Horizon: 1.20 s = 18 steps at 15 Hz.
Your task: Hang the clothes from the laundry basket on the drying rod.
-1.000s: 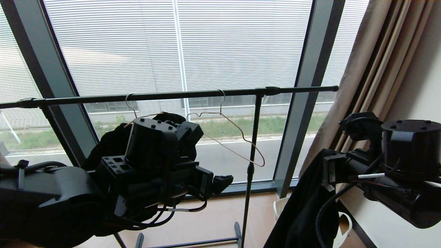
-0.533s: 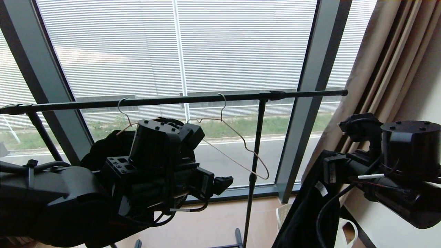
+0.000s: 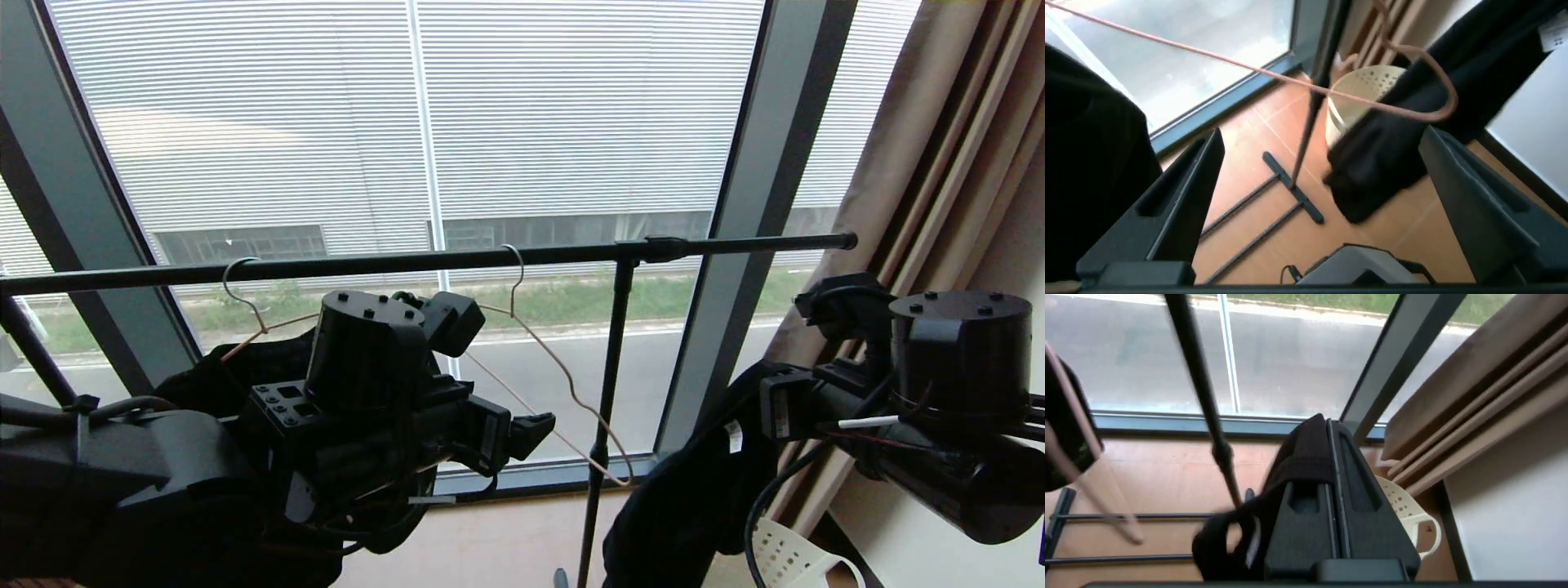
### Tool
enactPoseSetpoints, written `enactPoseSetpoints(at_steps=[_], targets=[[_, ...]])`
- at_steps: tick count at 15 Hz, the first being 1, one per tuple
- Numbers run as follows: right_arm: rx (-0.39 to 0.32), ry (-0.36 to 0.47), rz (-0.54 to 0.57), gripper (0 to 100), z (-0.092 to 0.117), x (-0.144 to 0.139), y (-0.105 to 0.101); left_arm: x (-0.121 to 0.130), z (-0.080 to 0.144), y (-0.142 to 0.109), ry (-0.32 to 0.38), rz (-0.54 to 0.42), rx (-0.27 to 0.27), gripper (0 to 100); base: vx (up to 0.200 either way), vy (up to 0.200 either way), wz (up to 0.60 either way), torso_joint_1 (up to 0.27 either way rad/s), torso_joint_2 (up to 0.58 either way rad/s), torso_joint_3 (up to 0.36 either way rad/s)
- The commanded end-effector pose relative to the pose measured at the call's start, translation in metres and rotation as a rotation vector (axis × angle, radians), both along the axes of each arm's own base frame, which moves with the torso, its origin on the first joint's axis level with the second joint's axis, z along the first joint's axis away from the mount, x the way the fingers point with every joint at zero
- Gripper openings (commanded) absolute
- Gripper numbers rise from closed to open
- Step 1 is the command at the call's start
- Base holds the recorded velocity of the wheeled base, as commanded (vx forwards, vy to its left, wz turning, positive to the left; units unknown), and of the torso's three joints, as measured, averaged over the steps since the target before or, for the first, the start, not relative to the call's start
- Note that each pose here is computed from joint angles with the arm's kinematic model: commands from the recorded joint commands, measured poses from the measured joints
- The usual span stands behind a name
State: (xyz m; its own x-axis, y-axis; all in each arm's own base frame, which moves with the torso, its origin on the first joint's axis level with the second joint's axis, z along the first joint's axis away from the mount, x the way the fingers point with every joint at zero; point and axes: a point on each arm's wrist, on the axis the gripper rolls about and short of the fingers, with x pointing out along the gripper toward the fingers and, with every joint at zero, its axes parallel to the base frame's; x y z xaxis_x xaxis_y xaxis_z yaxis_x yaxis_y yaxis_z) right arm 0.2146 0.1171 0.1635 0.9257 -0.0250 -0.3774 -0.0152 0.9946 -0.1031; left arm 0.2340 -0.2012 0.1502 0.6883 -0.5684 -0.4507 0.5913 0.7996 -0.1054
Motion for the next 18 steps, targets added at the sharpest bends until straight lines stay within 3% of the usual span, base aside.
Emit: enactPoseSetpoints(at_steps=[1, 5, 8, 13, 18], targets=[[-0.001, 0.004, 0.003, 0, -0.001, 0.001, 0.001, -0.003, -0.007, 0.002, -0.003, -0.001, -0.003, 100, 0.0, 0.0, 0.0, 0.0, 0.0, 0.0], [0.002, 0.002, 0.007, 0, 0.0, 0.001, 0.001, -0.004, -0.007, 0.001, -0.028, -0.004, -0.024, 100, 0.0, 0.0, 0.0, 0.0, 0.0, 0.0], [0.001, 0.007, 0.01, 0, -0.002, 0.003, 0.002, 0.004, -0.01, -0.022, -0.032, -0.016, -0.015, 100, 0.0, 0.0, 0.0, 0.0, 0.0, 0.0], [0.006, 0.0, 0.012, 0, 0.001, 0.003, 0.003, 0.014, -0.008, -0.055, -0.022, 0.02, 0.049, 100, 0.0, 0.0, 0.0, 0.0, 0.0, 0.0], [0.007, 0.004, 0.018, 0, 0.0, 0.003, 0.003, 0.037, -0.022, -0.074, 0.019, 0.175, 0.129, 100, 0.0, 0.0, 0.0, 0.0, 0.0, 0.0]])
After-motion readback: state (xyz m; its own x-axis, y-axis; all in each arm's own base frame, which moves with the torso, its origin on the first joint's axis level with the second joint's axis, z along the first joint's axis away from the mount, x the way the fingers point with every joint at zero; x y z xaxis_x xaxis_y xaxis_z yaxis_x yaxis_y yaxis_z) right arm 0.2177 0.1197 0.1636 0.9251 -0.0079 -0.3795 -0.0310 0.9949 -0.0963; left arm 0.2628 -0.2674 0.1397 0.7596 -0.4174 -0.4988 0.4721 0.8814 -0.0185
